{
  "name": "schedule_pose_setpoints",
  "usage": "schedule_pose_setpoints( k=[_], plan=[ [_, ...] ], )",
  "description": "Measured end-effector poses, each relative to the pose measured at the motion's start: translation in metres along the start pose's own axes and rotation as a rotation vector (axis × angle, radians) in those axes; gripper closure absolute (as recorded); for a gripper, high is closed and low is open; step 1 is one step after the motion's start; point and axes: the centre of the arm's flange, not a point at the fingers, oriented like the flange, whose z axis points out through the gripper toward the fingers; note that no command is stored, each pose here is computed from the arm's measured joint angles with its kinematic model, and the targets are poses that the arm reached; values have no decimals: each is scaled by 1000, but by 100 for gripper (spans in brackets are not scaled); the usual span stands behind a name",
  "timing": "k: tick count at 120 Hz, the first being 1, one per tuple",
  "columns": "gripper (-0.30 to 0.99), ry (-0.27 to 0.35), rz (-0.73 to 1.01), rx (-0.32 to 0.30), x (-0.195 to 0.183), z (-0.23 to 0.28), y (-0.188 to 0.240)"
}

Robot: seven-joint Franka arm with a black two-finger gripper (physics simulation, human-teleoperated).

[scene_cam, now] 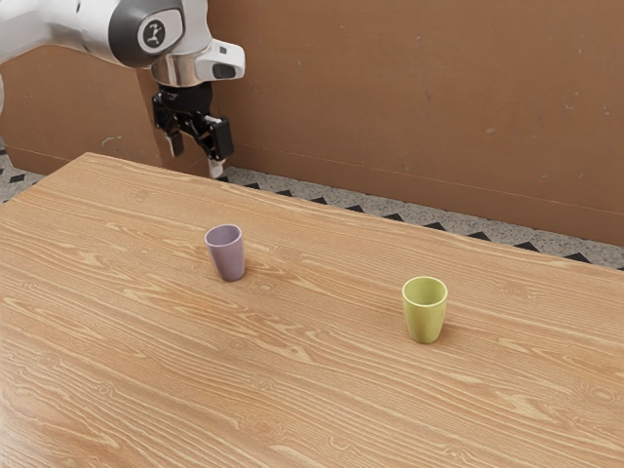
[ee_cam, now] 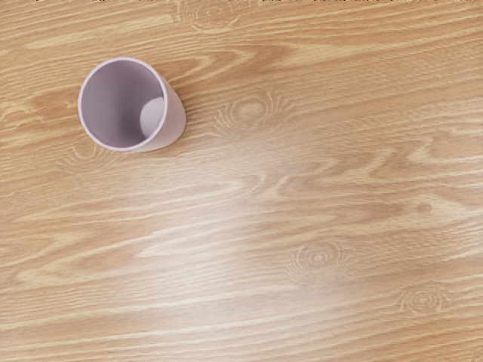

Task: Place the left cup onto the right cup

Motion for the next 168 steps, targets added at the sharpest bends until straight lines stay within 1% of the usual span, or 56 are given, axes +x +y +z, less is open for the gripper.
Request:
schedule_pose_setpoints(
  k=[41, 72, 102, 168],
  plan=[
    [0, 8, 18, -4, 2, 6, 1],
    [0, -1, 14, -13, 1, 30, -5],
    [0, -23, -15, -34, -3, 61, -22],
    [0, -21, -39, -35, 10, 116, -59]
  ],
)
